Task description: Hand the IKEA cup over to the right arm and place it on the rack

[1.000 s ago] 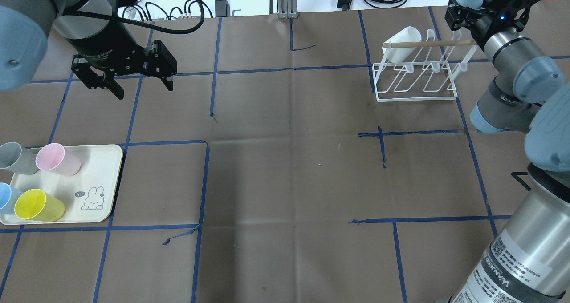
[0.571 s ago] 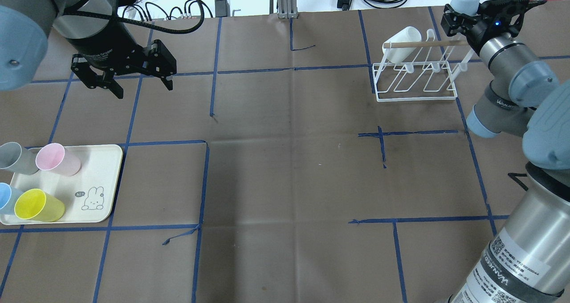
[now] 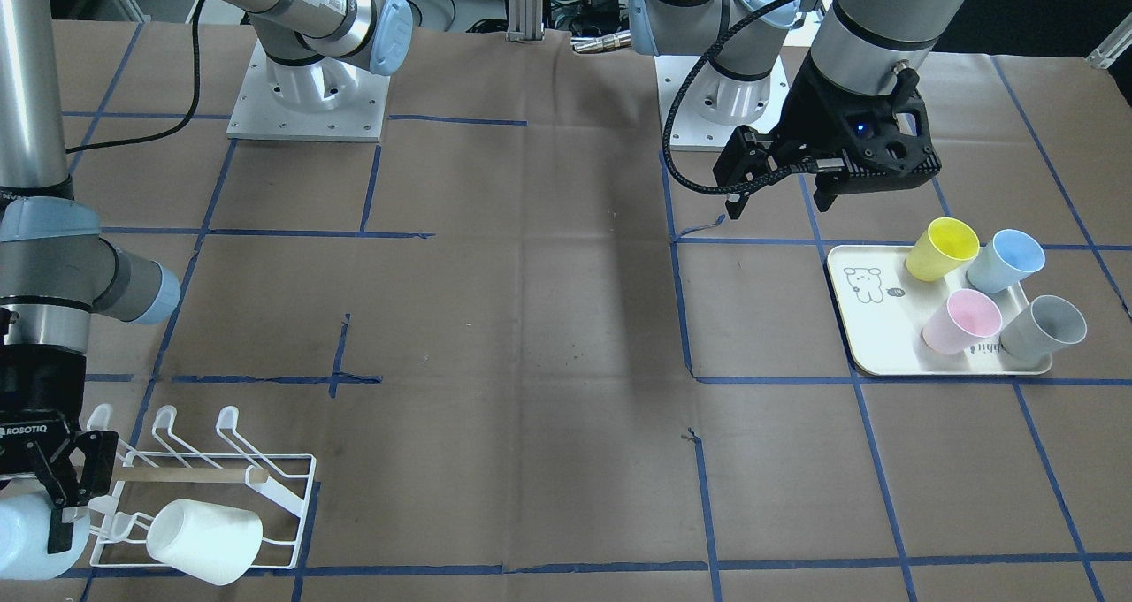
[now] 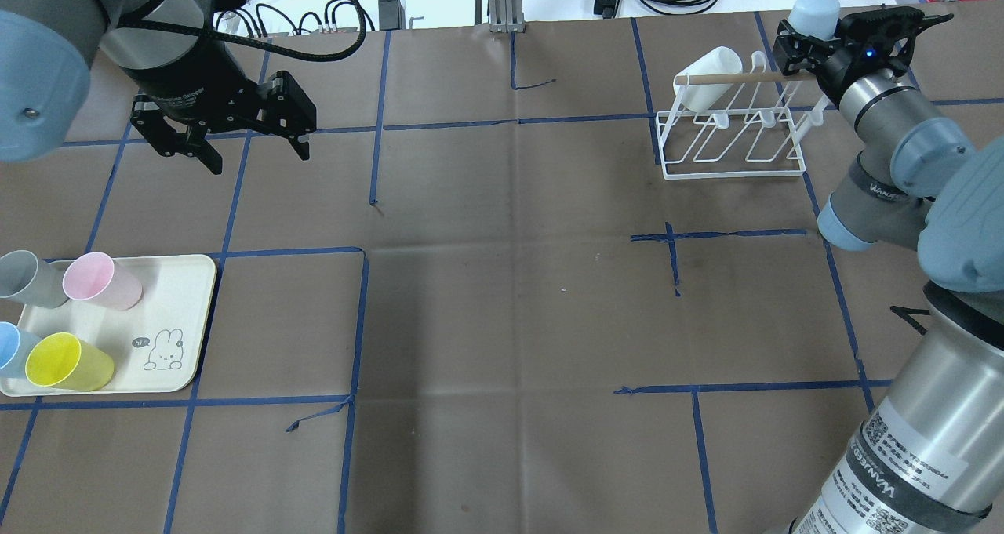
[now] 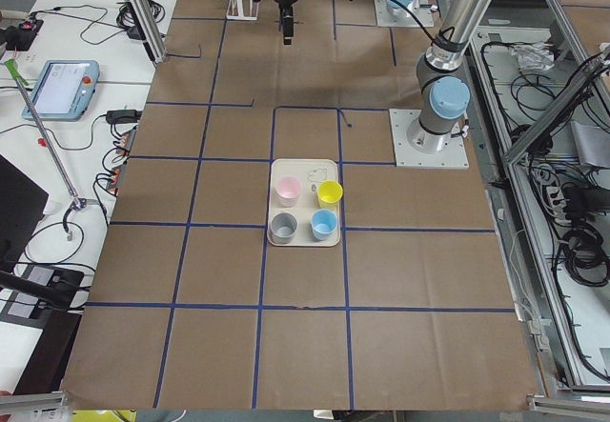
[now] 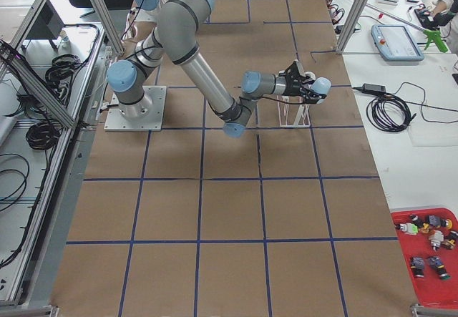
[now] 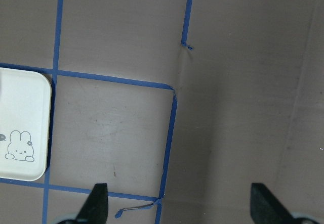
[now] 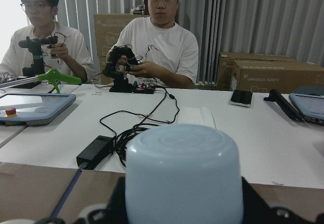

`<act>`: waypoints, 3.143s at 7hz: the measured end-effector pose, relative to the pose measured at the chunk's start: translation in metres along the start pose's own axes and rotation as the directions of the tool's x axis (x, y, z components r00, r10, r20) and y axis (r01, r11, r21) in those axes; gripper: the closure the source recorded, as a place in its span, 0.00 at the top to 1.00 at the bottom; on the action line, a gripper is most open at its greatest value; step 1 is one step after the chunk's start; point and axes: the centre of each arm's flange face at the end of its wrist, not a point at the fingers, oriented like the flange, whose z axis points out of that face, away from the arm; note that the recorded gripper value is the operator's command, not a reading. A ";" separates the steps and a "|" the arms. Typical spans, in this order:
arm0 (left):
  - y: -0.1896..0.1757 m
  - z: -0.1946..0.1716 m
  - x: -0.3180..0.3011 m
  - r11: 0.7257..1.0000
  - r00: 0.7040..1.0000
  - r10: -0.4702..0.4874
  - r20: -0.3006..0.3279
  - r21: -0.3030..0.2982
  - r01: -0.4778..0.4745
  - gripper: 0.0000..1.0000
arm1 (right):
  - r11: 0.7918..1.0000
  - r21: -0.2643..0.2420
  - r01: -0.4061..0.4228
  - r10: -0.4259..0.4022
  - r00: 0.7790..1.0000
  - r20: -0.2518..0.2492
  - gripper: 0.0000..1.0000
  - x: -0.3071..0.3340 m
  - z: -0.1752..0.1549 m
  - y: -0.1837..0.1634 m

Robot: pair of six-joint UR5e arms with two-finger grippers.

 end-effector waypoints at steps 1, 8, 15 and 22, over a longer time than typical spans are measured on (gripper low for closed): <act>0.000 -0.001 0.000 1.000 1.000 0.001 -0.001 0.003 -0.001 1.00 | 1.000 -0.002 -0.003 0.003 1.000 0.005 0.49 0.000 0.000 0.001; -0.004 0.004 0.001 1.000 1.000 0.001 0.001 0.003 -0.001 1.00 | 1.000 0.004 -0.016 0.016 1.000 0.017 0.97 0.000 -0.001 -0.003; -0.005 0.004 0.001 1.000 1.000 0.002 0.001 0.003 -0.002 1.00 | 0.997 -0.057 -0.050 0.051 0.999 0.011 1.00 -0.004 -0.034 -0.108; -0.005 0.004 0.001 1.000 1.000 0.002 0.001 0.002 -0.002 1.00 | 0.747 -0.604 -0.278 0.316 0.948 -0.045 1.00 -0.023 -0.079 -0.167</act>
